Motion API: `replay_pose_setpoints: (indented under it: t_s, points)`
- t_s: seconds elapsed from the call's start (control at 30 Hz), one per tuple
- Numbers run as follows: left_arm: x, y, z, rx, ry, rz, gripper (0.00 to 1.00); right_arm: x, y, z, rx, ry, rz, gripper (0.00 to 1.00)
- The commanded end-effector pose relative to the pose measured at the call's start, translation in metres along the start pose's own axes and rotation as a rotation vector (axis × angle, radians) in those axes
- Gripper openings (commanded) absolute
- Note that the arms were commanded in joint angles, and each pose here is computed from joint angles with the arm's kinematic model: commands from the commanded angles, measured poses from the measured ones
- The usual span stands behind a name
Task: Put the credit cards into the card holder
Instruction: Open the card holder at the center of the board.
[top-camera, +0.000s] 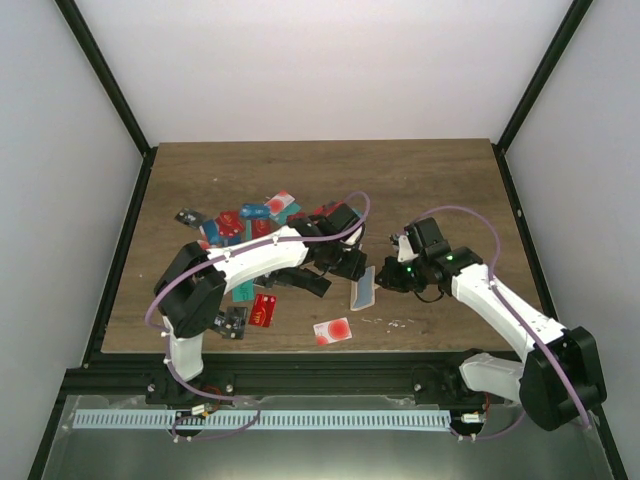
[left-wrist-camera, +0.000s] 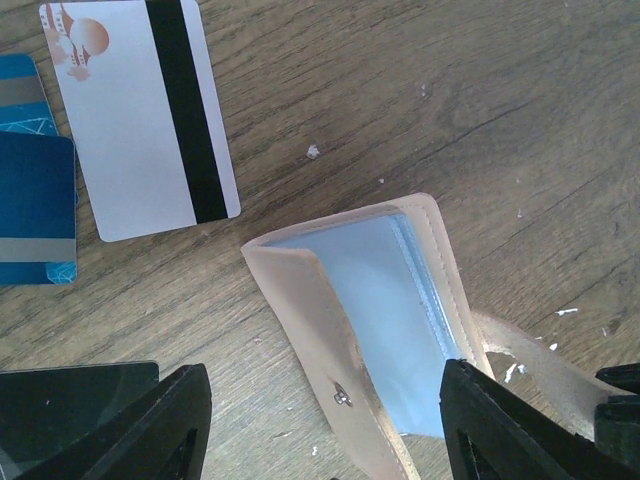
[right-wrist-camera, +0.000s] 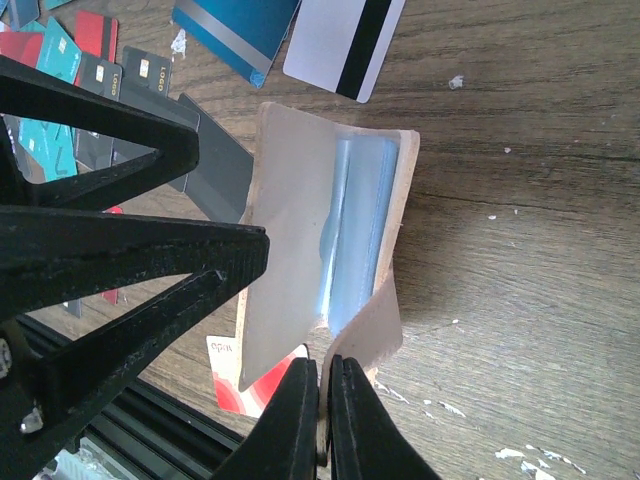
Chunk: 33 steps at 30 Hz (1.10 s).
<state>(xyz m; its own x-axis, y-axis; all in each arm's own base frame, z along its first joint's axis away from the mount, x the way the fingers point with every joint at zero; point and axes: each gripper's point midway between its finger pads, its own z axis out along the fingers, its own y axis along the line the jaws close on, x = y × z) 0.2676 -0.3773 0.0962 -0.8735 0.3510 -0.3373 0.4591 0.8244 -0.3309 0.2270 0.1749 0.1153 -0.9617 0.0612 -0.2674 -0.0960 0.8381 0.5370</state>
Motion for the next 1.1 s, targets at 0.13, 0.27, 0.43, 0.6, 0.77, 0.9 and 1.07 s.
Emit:
replay_pose_setpoints:
  t_s: [0.13,0.27,0.43,0.6,0.77,0.9,1.07]
  points:
    - [0.012,0.015,0.015,-0.055,0.031,0.017,0.56,-0.009,-0.002,-0.001,0.02,-0.024,-0.015,0.01]
    - [0.02,0.027,0.015,-0.103,0.033,0.011,0.48,-0.009,-0.02,0.009,0.103,-0.004,0.022,0.01]
    - [0.032,0.034,0.016,-0.103,0.03,-0.022,0.32,-0.01,-0.037,0.022,0.156,0.017,0.055,0.01]
    - [0.049,0.041,0.021,-0.099,0.058,-0.061,0.29,-0.017,-0.05,0.032,0.193,0.022,0.074,0.01]
    - [0.063,0.051,0.023,-0.106,0.068,-0.113,0.37,-0.022,-0.062,0.041,0.223,0.026,0.084,0.01]
    - [0.073,0.055,0.024,-0.098,0.078,-0.143,0.43,-0.018,-0.07,0.05,0.24,0.055,0.09,0.01]
    - [0.083,0.059,0.024,-0.104,0.092,-0.171,0.53,-0.014,-0.068,0.052,0.227,0.079,0.095,0.08]
